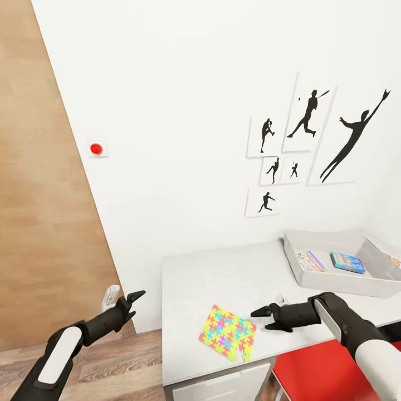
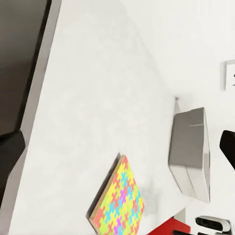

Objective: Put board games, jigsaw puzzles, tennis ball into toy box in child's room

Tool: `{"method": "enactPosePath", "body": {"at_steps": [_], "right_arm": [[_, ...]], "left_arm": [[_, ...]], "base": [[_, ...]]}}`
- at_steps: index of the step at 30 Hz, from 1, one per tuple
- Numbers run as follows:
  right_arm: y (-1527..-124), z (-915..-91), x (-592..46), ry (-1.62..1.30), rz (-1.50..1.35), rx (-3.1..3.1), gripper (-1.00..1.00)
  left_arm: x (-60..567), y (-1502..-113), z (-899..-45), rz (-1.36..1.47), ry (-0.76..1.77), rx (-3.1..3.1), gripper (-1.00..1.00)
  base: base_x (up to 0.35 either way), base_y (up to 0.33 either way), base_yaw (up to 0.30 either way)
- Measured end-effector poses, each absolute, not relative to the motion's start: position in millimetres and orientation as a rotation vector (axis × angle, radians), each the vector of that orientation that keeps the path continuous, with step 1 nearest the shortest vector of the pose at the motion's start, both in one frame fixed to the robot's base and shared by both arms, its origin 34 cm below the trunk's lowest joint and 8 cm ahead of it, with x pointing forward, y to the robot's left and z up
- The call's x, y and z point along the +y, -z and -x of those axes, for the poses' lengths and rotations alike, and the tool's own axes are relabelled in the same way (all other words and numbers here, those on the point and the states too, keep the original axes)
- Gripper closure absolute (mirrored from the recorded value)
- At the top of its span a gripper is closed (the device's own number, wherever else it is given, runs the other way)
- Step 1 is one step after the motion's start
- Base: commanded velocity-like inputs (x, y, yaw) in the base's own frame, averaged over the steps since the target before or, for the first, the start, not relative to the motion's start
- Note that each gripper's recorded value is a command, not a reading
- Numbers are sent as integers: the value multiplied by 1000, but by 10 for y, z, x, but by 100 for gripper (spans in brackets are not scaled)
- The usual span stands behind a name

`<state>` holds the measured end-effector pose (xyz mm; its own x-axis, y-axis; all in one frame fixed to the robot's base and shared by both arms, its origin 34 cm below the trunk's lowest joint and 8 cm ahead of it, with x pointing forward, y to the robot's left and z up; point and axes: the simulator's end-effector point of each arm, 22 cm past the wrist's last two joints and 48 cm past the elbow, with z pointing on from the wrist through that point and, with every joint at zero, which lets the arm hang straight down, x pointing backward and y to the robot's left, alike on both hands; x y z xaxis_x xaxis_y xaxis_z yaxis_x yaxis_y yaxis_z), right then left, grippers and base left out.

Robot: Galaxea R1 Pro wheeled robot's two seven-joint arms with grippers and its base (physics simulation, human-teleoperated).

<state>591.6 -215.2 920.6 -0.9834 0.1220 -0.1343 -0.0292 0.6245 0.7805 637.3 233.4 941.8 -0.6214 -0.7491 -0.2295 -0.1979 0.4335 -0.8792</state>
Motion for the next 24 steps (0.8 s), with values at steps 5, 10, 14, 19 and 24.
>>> {"method": "enactPosePath", "body": {"at_steps": [5, 10, 14, 19, 24], "right_arm": [[-9116, -5898, -2181, -1294, -134, 2699, -100], [-9073, -5891, -2212, -1297, -169, 2713, -100], [-9059, -5888, -2221, -1298, -181, 2717, -100], [-9066, -5907, -2257, -1293, -193, 2717, -100], [-9123, -5980, -2290, -1286, -194, 2705, -100]], "left_arm": [[2340, -9381, -6353, 801, 1152, 2078, -100], [2350, -9309, -6324, 800, 1131, 2099, -100], [2366, -9270, -6318, 795, 1108, 2108, -100], [2388, -9249, -6325, 791, 1086, 2108, -100], [2395, -9243, -6327, 790, 1080, 2108, -100]], "base": [[0, 0, 0], [0, 0, 0], [0, 0, 0], [0, 0, 0], [0, 0, 0]]}}
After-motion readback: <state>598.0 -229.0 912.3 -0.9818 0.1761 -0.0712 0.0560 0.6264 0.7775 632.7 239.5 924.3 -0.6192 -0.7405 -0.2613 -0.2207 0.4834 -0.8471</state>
